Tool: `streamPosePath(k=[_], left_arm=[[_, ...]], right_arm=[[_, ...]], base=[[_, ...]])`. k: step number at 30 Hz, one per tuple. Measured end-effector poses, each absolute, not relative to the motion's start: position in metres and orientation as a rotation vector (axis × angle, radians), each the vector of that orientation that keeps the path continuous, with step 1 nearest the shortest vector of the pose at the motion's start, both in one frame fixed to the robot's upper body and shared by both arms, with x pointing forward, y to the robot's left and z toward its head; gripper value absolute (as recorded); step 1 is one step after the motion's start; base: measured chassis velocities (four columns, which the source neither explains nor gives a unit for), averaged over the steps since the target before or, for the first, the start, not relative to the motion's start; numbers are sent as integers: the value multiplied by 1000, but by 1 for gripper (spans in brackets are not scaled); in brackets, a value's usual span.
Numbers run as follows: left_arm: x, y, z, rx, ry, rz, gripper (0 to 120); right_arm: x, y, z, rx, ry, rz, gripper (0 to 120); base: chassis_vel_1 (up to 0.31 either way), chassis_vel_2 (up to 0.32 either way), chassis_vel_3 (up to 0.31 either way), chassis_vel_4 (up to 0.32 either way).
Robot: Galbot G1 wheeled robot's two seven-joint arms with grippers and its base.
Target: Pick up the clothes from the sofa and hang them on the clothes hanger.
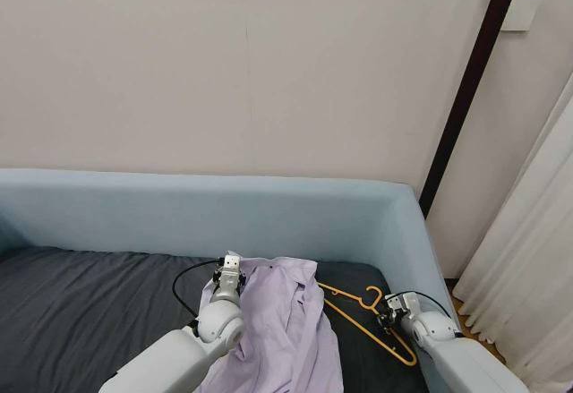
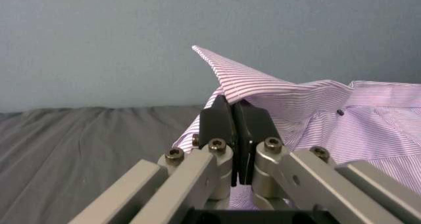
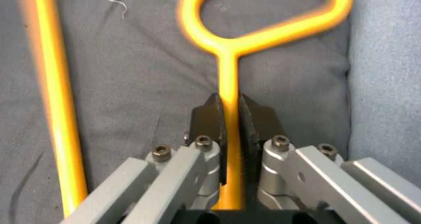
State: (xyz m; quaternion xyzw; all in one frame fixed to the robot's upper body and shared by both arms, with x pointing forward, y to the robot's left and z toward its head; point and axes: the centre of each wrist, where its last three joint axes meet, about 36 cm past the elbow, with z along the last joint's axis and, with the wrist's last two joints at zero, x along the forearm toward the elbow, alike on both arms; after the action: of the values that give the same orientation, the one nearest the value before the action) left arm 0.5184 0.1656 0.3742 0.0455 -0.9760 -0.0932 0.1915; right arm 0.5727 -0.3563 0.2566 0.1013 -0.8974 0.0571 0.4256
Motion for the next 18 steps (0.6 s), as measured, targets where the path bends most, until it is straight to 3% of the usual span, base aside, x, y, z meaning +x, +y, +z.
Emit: streamPosePath(k=[18], left_arm=[[509,180,369,143,-2724,-283,0]], right_arm=[[569,-325,293,256,-2368,107,4]], base=[[0,0,0,0]])
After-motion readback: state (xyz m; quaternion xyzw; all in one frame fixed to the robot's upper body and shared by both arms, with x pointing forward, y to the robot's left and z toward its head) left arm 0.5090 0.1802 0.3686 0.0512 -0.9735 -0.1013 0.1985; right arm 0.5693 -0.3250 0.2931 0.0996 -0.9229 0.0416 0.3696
